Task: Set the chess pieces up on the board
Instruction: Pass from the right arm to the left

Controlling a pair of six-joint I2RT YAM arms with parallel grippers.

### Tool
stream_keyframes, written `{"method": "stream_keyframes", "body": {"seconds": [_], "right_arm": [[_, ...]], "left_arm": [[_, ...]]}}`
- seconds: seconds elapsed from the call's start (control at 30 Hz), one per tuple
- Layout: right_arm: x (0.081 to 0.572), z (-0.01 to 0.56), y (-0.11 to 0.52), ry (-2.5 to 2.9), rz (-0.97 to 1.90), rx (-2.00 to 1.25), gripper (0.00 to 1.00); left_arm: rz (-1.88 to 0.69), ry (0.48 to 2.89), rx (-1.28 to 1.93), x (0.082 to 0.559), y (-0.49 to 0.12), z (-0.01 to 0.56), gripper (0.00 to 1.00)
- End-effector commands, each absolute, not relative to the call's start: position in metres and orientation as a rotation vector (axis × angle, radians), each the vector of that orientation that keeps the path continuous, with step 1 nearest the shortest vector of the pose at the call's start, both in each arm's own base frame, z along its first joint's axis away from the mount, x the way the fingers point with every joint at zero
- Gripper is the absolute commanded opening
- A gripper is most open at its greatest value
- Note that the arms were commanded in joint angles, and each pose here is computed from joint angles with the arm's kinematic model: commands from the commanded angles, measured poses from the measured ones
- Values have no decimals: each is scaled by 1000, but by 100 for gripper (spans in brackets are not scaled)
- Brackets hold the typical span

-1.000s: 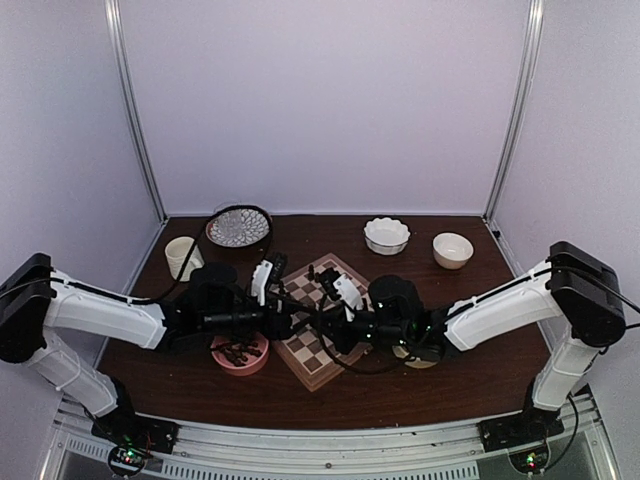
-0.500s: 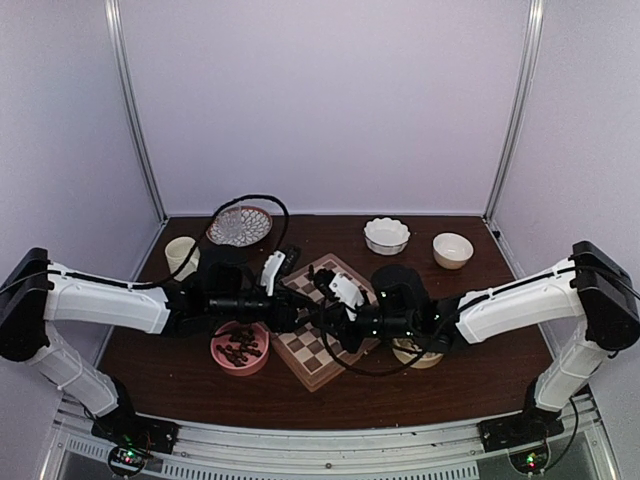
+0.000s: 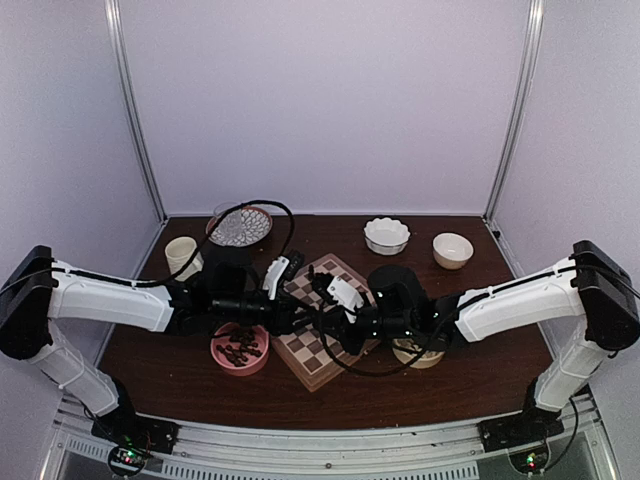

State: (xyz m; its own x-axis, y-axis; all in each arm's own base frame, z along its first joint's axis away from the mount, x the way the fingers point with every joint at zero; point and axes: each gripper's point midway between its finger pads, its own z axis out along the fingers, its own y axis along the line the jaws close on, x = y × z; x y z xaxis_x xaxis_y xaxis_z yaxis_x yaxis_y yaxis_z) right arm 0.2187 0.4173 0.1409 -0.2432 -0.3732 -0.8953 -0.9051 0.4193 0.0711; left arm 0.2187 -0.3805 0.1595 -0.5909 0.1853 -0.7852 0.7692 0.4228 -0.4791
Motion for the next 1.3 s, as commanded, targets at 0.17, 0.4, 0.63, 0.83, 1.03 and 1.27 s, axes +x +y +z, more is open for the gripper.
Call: {"method": "stream_keyframes", "body": {"seconds": [0.17, 0.4, 0.63, 0.83, 1.03, 1.27], "right_arm": [[232, 158, 417, 1787, 724, -1054, 4], [232, 157, 417, 1794, 721, -1058, 4], [231, 157, 416, 1796, 721, -1060, 4], [230, 158, 418, 1794, 729, -1065, 4], [230, 157, 418, 1798, 730, -1070, 4], [229, 157, 419, 1799, 730, -1071, 5]], "left_arm": [[-1140, 2038, 774, 228, -382, 162, 33], [-1177, 2013, 739, 229, -377, 171, 39], [-1236, 2005, 731, 229, -378, 173, 40], [-1228, 1982, 723, 228, -374, 178, 44], [-1219, 1983, 706, 230, -370, 179, 31], [-1227, 1980, 699, 231, -370, 180, 24]]}}
